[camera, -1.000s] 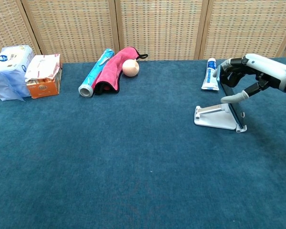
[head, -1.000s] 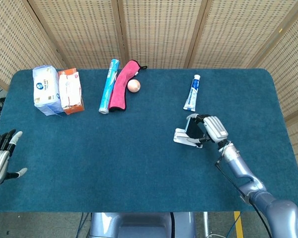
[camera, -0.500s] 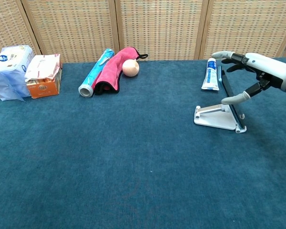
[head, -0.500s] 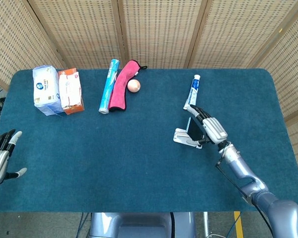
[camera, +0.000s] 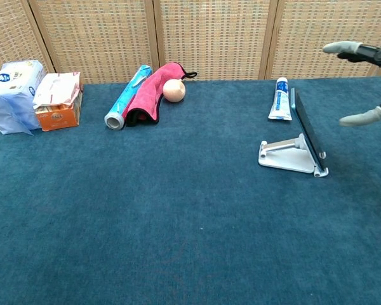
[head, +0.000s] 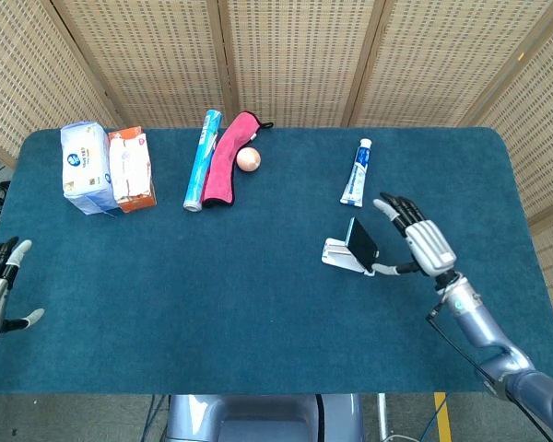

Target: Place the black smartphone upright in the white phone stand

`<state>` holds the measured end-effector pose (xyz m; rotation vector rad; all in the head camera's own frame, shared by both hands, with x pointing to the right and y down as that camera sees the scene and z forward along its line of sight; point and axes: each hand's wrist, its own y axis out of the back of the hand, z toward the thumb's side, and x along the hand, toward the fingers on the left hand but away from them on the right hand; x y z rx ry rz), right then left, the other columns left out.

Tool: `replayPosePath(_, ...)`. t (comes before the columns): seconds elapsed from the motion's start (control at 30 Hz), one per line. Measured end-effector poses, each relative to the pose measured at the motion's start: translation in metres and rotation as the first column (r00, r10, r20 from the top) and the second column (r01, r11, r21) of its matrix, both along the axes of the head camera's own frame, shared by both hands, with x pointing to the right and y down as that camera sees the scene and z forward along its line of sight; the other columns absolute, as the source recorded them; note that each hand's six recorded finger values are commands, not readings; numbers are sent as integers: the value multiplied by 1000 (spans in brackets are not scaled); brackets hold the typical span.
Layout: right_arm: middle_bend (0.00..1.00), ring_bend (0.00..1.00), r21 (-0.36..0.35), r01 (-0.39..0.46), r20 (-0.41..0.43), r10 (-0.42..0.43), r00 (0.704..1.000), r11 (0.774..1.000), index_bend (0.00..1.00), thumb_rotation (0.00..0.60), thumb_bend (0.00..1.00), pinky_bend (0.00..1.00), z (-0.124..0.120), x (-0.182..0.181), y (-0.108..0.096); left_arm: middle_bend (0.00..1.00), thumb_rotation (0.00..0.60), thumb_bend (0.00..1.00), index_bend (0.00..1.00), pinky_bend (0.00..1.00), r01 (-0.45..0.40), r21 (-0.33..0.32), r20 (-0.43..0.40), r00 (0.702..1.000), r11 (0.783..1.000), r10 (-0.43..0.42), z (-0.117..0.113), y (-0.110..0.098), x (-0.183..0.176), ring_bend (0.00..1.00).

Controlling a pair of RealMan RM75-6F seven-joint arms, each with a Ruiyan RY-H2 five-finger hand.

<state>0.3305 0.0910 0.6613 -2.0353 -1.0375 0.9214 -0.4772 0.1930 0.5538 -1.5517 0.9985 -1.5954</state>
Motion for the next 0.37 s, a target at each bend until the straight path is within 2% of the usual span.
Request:
replayPosePath(0.13, 0, 0, 55, -48, -115, 54, 992, 997, 0, 600, 53, 0, -23, 28, 23, 0, 600, 46, 0, 0, -9, 47, -6, 1000, 999, 9, -5, 0, 1, 0)
replayPosePath(0.23, 0, 0, 86, -124, -202, 139, 969, 989, 0, 600, 53, 0, -44, 49, 51, 0, 600, 43, 0, 0, -26, 81, -15, 1000, 996, 27, -8, 1, 3, 0)
replayPosePath(0.33, 0, 0, 109, -213, -293, 236, 926, 971, 0, 600, 53, 0, -67, 66, 79, 0, 600, 42, 0, 0, -47, 87, -25, 998, 995, 49, -6, 5, 5, 0)
replayPosePath(0.37, 0, 0, 119, -253, -332, 279, 901, 960, 0, 600, 53, 0, -76, 75, 89, 0, 600, 42, 0, 0, -53, 87, -30, 998, 995, 55, -6, 6, 6, 0)
